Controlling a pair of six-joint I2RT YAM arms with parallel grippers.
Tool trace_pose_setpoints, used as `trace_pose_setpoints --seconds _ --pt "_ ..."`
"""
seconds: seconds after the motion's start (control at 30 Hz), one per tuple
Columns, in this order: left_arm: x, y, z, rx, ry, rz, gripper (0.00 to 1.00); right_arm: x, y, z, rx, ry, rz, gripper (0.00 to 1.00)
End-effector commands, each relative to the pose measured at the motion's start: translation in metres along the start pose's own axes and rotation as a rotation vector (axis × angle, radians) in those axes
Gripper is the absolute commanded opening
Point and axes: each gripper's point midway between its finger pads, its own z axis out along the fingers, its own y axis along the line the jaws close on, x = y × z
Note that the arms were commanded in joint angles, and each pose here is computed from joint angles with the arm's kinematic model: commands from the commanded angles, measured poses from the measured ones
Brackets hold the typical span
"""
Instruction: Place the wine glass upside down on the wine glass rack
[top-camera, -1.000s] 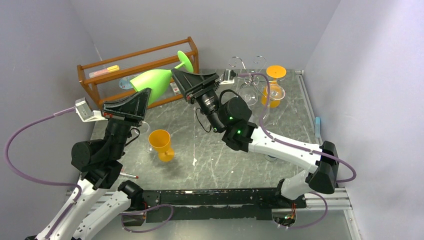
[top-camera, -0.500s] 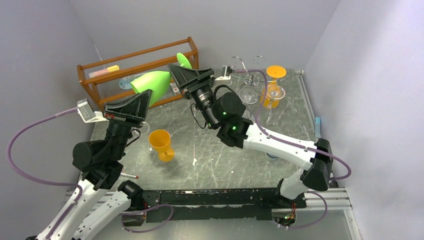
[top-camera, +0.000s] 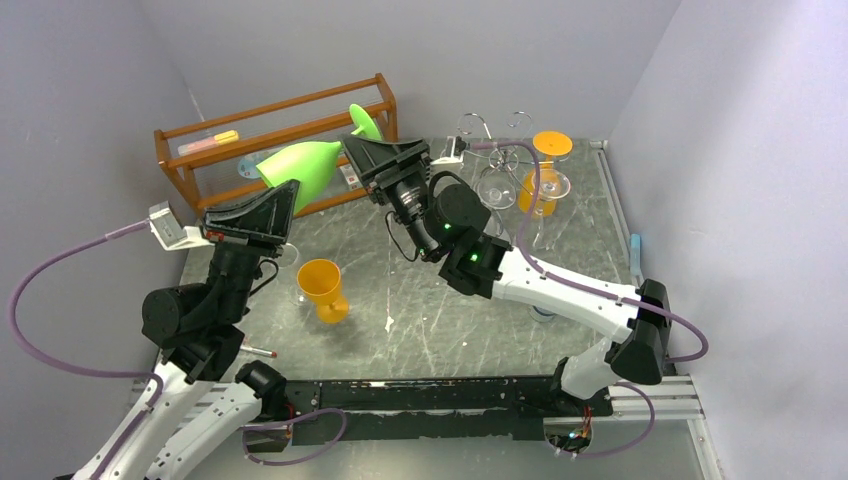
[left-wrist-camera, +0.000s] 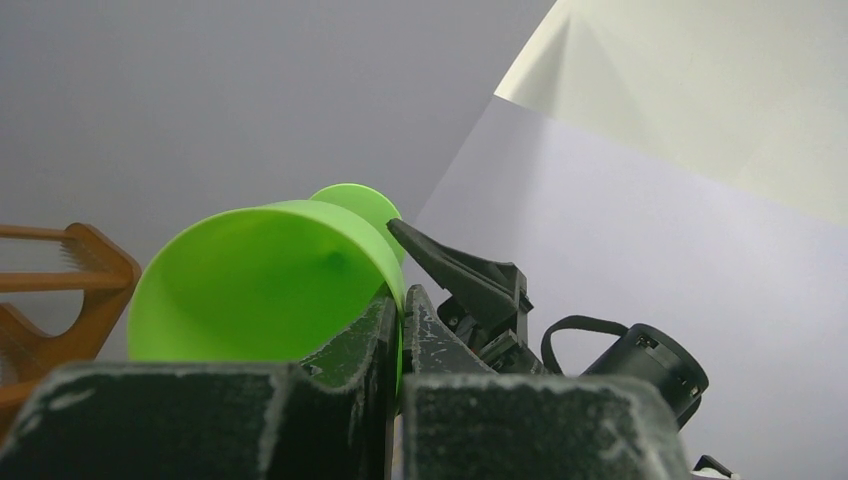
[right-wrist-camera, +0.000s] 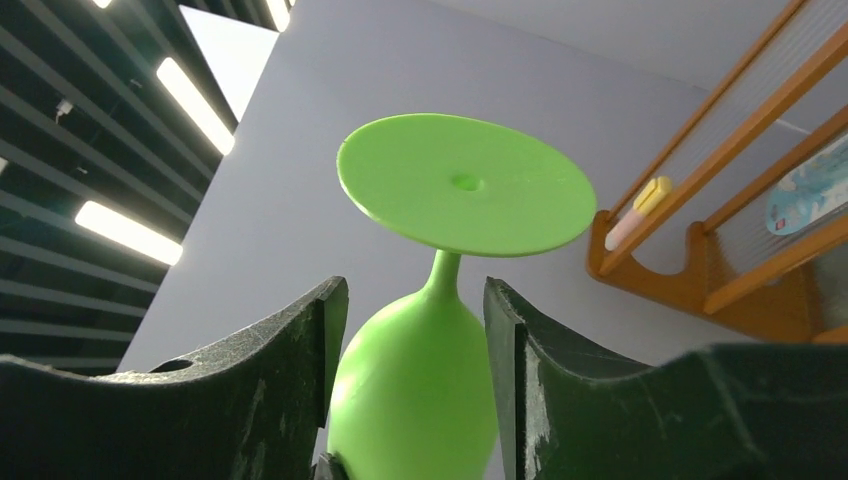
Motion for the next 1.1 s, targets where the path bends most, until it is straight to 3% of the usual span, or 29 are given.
trace_pose_setpoints --seconds 0.0,0.27,0.43,0.6,0.67,0.93,1.0,1.07 --pt "-0.013 -0.008 0.000 0.030 -0.050 0.010 0.05 -0.002 -0.010 0.001 0.042 -0.028 -0.008 0.56" --pt "-0.004 -0.015 -0.006 0.074 -0.005 -0.005 0.05 0.005 0.002 0.012 -0.012 -0.017 -0.008 0.54" --pt "-0.003 -0.015 -0.013 0.077 0.009 -0.012 0.05 0.003 0.006 0.014 -0.030 -0.018 0.005 0.35" --pt "-0.001 -0.012 -0.018 0.048 0.037 -0.007 0.05 0.000 0.006 0.013 -0.036 -0.028 0.004 0.00" --pt "0.004 -0.007 -0.018 0.022 0.062 -0.007 0.16 -0.002 0.004 0.014 -0.020 -0.034 -0.006 0.00" --pt "0.026 0.042 -0.030 -0.237 0.186 0.050 0.84 -0.036 -0.007 0.013 0.008 -0.135 -0.190 0.00" --pt "0.027 0.041 -0.034 -0.232 0.206 0.070 0.94 -0.050 -0.011 0.010 0.012 -0.170 -0.270 0.00" --pt "0.030 0.044 -0.038 -0.249 0.245 0.102 0.97 -0.060 -0.015 0.007 0.013 -0.186 -0.372 0.00"
